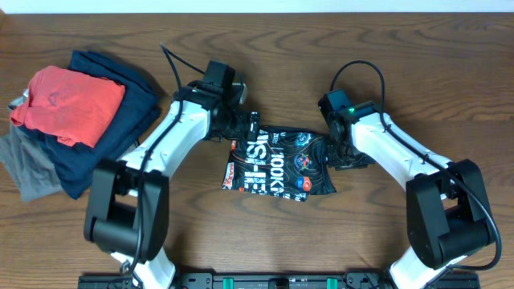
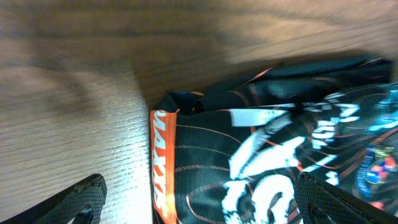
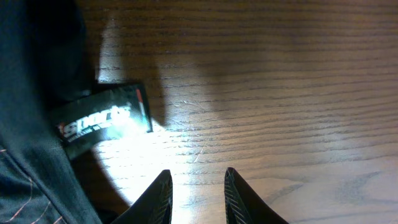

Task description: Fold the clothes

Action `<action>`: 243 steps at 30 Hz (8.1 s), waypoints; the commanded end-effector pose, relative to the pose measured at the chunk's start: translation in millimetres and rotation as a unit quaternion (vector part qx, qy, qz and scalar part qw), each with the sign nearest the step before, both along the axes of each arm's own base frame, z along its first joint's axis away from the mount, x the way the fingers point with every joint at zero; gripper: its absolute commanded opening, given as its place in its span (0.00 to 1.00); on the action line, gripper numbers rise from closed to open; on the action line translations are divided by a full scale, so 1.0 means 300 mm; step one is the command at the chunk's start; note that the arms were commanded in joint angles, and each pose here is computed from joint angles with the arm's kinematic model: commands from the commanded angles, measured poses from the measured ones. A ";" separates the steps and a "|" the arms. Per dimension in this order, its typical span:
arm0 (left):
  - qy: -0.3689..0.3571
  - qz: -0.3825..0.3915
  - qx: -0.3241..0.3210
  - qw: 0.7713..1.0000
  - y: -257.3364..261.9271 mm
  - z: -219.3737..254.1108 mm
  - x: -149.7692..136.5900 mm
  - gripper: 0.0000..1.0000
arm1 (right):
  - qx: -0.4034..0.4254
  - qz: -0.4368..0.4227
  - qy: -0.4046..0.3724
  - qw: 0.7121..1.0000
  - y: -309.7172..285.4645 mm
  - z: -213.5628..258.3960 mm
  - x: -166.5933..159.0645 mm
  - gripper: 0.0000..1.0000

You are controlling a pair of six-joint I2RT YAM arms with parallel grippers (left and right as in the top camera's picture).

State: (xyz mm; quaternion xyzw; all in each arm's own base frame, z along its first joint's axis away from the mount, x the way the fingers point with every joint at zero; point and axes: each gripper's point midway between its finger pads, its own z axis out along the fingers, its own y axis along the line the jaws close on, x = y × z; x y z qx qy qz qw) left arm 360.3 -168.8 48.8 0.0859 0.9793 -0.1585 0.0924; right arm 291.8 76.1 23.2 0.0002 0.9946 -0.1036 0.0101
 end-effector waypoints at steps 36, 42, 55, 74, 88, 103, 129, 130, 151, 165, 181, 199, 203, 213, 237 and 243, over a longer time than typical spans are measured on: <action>-0.262 0.250 0.150 0.920 0.951 0.621 0.330 0.06 | 0.055 -0.106 -0.207 0.971 -0.217 0.483 -0.023 0.34; -0.231 0.383 0.153 0.881 1.272 0.570 0.237 0.06 | 0.054 -0.106 -0.207 0.971 -0.217 0.483 -0.023 0.34; -0.158 0.511 0.084 0.841 1.497 0.411 0.102 0.75 | 0.053 -0.097 -0.215 0.970 -0.217 0.489 -0.009 0.41; -0.159 0.230 0.006 0.960 0.733 0.467 0.298 0.98 | 0.242 0.058 -0.248 0.936 0.058 0.477 0.193 0.99; 0.147 0.085 0.105 0.980 0.365 0.343 -0.223 0.99 | 0.216 0.024 -0.151 0.964 0.016 0.387 0.056 0.99; -0.251 0.119 0.017 0.961 0.395 0.615 -0.440 0.98 | 0.177 0.043 -0.408 0.895 -0.064 0.714 -0.105 0.99; -0.410 0.125 -0.030 0.903 0.434 0.693 -0.740 0.98 | 0.157 0.035 -0.357 0.920 -0.156 0.616 -0.440 0.99; -0.404 0.124 -0.028 0.906 0.435 0.683 -0.745 0.98 | 0.157 0.035 -0.355 0.921 -0.157 0.613 -0.443 0.99; -0.347 0.122 -0.012 0.930 0.443 0.594 -0.799 0.98 | 0.095 0.133 -0.652 0.740 -0.159 0.651 -0.254 0.99; -0.347 0.122 -0.012 0.930 0.443 0.594 -0.799 0.98 | 0.113 0.159 -0.662 0.723 -0.124 0.453 -0.162 0.99; -0.347 0.122 -0.012 0.930 0.443 0.594 -0.799 0.98 | 0.112 0.158 -0.661 0.725 -0.126 0.448 -0.162 0.99; -0.346 0.122 -0.011 0.930 0.443 0.591 -0.800 0.98 | 0.112 0.158 -0.661 0.725 -0.126 0.449 -0.162 0.99; -0.364 0.133 0.009 0.922 0.469 0.597 -0.781 0.98 | 0.112 0.158 -0.661 0.725 -0.126 0.449 -0.162 0.99; -0.460 0.144 0.026 0.876 0.496 0.483 -0.635 0.98 | 0.112 0.158 -0.661 0.725 -0.126 0.448 -0.162 0.99; -0.565 0.148 0.002 0.812 0.481 0.302 -0.391 0.98 | 0.112 0.158 -0.661 0.725 -0.126 0.448 -0.162 0.99; -0.565 0.148 0.003 0.812 0.481 0.302 -0.391 0.98 | 0.112 0.158 -0.661 0.725 -0.126 0.449 -0.162 0.99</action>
